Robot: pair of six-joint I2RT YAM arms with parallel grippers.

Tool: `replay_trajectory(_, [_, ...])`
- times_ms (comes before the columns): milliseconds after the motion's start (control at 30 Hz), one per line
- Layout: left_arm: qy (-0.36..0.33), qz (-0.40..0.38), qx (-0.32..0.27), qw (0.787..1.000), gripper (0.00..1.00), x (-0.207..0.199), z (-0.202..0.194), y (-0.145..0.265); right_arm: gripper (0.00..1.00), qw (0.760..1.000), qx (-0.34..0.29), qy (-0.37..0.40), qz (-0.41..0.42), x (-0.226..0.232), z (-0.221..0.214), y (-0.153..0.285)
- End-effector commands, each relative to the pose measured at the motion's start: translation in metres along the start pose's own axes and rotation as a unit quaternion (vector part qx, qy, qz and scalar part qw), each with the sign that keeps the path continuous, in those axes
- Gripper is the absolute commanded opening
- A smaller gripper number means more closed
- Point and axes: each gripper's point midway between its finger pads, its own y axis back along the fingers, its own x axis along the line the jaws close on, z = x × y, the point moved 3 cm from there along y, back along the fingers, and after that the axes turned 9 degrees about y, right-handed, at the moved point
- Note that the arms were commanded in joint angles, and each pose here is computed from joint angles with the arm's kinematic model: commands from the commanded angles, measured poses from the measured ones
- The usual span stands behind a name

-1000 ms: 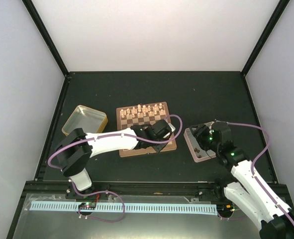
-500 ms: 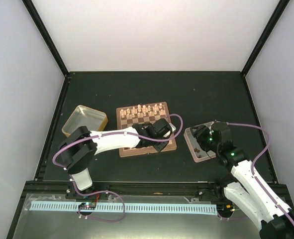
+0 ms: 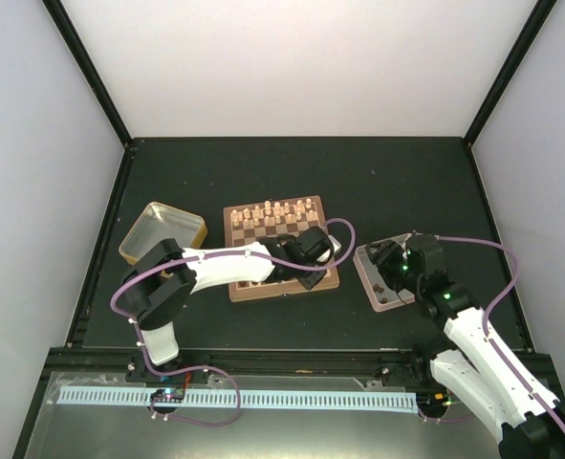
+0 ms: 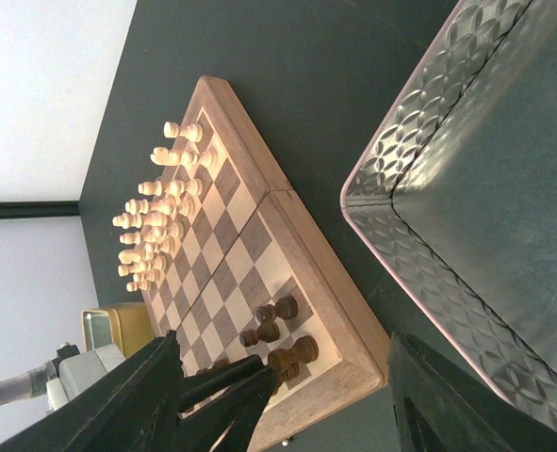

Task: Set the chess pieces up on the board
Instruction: Place the chess piece on the chessboard, then adjust the storage box at the center of the board.

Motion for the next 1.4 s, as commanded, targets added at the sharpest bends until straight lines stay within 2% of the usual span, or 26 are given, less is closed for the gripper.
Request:
replay_trajectory(0, [-0.005, -0.004, -0.017, 1.000, 0.11, -0.002, 0.015, 0.001, 0.60, 1.000, -0.014, 0.009, 0.005, 0.006, 0.006, 0.004])
replay_trajectory(267, [-0.004, -0.002, -0.026, 1.000, 0.25, 0.000, 0.020, 0.011, 0.60, 1.000, -0.013, 0.010, 0.010, 0.008, 0.006, 0.005])
replay_trajectory(433, [-0.004, -0.003, -0.036, 0.999, 0.31, -0.001, 0.026, 0.022, 0.60, 1.000, -0.009, 0.014, 0.012, 0.009, 0.005, 0.005])
replay_trajectory(500, [0.000, -0.003, -0.039, 0.999, 0.33, 0.000, 0.030, 0.030, 0.61, 0.999, -0.007, 0.028, 0.016, 0.010, 0.004, 0.005])
replay_trajectory(567, [0.008, -0.002, -0.049, 0.999, 0.37, 0.001, 0.038, 0.045, 0.62, 0.997, -0.003, 0.073, 0.029, 0.014, 0.003, 0.005])
replay_trajectory(733, [0.032, 0.002, -0.109, 0.994, 0.49, 0.008, 0.061, 0.098, 0.68, 0.979, 0.031, 0.200, -0.006, 0.002, -0.005, 0.000])
replay_trajectory(867, [0.060, 0.008, -0.165, 0.984, 0.54, 0.021, 0.075, 0.142, 0.70, 0.959, 0.086, 0.265, -0.047, -0.016, -0.016, -0.011])
replay_trajectory(1133, [0.111, 0.000, -0.308, 0.945, 0.68, 0.052, 0.081, 0.202, 0.70, 0.932, 0.198, 0.296, -0.069, -0.029, -0.043, -0.049])
replay_trajectory(1267, [0.118, -0.003, -0.337, 0.934, 0.70, 0.064, 0.086, 0.209, 0.61, 0.923, 0.203, 0.297, -0.134, -0.043, -0.037, -0.064])
replay_trajectory(1367, [0.128, 0.000, -0.335, 0.934, 0.70, 0.075, 0.094, 0.204, 0.43, 0.926, 0.185, 0.285, -0.166, -0.043, -0.026, -0.075])
